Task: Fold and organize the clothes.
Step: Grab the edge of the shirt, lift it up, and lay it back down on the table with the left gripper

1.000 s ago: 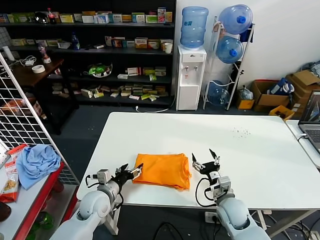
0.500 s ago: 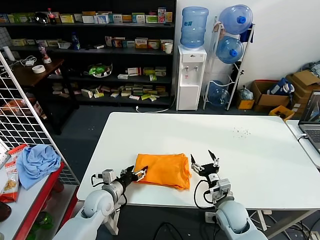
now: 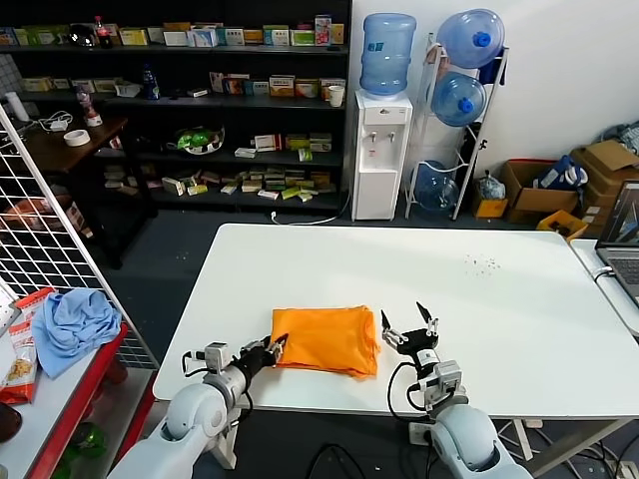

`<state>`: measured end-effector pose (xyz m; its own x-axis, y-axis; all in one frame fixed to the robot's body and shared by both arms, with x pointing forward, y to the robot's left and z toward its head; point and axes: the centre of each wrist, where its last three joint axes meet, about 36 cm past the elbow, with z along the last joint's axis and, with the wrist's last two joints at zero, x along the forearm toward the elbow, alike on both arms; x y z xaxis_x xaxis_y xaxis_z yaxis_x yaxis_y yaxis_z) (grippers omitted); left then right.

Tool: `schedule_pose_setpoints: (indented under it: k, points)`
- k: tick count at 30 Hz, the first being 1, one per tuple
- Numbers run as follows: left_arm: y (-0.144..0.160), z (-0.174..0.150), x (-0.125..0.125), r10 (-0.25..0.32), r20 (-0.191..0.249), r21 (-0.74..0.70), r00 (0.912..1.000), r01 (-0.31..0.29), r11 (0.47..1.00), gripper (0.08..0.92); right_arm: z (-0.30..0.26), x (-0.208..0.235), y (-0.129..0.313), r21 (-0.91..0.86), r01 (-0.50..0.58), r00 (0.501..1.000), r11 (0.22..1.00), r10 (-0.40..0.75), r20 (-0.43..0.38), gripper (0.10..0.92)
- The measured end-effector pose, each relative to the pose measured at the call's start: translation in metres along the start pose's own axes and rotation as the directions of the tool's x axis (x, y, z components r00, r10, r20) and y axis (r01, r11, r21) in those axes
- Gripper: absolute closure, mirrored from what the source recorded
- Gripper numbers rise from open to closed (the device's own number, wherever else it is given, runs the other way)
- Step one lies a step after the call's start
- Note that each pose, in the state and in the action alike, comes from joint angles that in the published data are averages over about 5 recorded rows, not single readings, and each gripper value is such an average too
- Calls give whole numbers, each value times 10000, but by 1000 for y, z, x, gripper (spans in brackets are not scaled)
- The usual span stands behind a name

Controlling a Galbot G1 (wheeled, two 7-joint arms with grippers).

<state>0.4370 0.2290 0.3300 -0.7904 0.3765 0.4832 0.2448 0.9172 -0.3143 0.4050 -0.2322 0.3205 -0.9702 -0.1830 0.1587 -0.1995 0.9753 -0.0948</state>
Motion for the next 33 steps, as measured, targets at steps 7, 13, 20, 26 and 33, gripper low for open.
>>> schedule_pose_setpoints:
  k: [7,13,20,26,33]
  points:
    - [9,-6,11,-335,305,-2,9990,336,9994,841,-2,1,5,-20,82,10000,10000,-82,-6,200]
    - [27,-13,24,-909,454,-265,9948,921,9954,850,-3,3,9,-58,156,9999,9999,-156,-8,200]
    - [67,-34,44,-1956,714,-1130,9781,2027,9727,850,-5,4,12,-126,207,9998,9997,-206,57,200]
    - [111,-57,61,-3037,1161,-2229,9457,3228,9198,850,-7,5,12,-170,230,9997,9996,-228,124,200]
    - [156,-83,81,-4228,2131,-3628,8808,4731,8028,850,-9,6,12,-207,244,9995,9995,-240,194,200]
